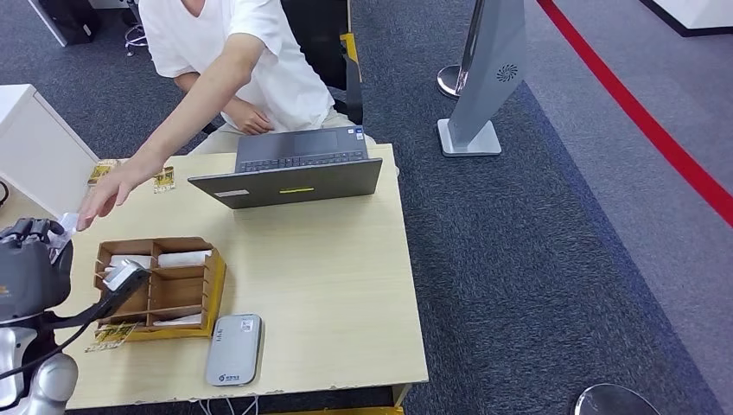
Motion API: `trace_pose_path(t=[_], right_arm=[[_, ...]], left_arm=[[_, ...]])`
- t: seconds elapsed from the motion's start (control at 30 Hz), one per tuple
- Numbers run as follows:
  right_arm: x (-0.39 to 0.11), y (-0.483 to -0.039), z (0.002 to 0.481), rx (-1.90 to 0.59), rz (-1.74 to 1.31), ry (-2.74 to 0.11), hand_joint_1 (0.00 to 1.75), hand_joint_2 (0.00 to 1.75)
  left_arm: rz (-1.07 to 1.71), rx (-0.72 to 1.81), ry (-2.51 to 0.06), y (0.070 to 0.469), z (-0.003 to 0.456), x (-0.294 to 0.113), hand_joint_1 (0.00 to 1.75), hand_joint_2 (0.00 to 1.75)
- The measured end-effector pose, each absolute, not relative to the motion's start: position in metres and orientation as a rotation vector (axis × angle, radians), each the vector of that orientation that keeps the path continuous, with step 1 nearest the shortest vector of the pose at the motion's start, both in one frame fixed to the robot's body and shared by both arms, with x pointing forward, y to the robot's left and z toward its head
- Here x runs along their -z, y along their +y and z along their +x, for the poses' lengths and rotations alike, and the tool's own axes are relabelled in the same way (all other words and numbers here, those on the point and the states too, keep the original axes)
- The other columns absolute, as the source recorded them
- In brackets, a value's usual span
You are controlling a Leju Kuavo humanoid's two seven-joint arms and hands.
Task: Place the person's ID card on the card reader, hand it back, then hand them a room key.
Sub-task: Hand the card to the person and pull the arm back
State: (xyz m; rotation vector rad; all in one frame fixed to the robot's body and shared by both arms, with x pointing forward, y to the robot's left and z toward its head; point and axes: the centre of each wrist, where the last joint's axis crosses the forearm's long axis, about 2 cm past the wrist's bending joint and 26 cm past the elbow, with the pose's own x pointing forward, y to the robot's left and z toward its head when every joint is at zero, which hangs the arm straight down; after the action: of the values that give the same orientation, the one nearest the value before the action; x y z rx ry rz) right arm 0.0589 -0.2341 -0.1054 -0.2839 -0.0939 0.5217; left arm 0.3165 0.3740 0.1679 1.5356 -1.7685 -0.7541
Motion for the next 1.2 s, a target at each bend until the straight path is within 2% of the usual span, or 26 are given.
trace_pose_path(t=[0.2, 0.37, 0.57, 1.13, 1.2], right_arm=[[0.105, -0.233, 0.063, -0.56, -0.273, -0.096, 0.0, 1.75], [0.105, -0.233, 0.064, -0.559, -0.27, -0.088, 0.0, 1.75], [0.104, -0.23, 0.064, -0.558, -0.264, -0.087, 0.0, 1.75], [0.105, -0.228, 0.062, -0.558, -0.258, -0.083, 0.0, 1.75], [0.105, -0.228, 0.062, -0.558, -0.259, -0.083, 0.0, 1.75]], left_arm=[[1.676, 0.77, -1.685, 0.385, 0.403, -0.227, 1.75, 1.75], [1.719, 0.806, -1.625, 0.385, 0.441, -0.259, 1.75, 1.75], [1.7, 0.839, -1.593, 0.383, 0.454, -0.262, 1.75, 1.75], [1.654, 0.853, -1.543, 0.388, 0.454, -0.247, 1.75, 1.75], [1.642, 0.841, -1.544, 0.389, 0.454, -0.246, 0.87, 1.75]])
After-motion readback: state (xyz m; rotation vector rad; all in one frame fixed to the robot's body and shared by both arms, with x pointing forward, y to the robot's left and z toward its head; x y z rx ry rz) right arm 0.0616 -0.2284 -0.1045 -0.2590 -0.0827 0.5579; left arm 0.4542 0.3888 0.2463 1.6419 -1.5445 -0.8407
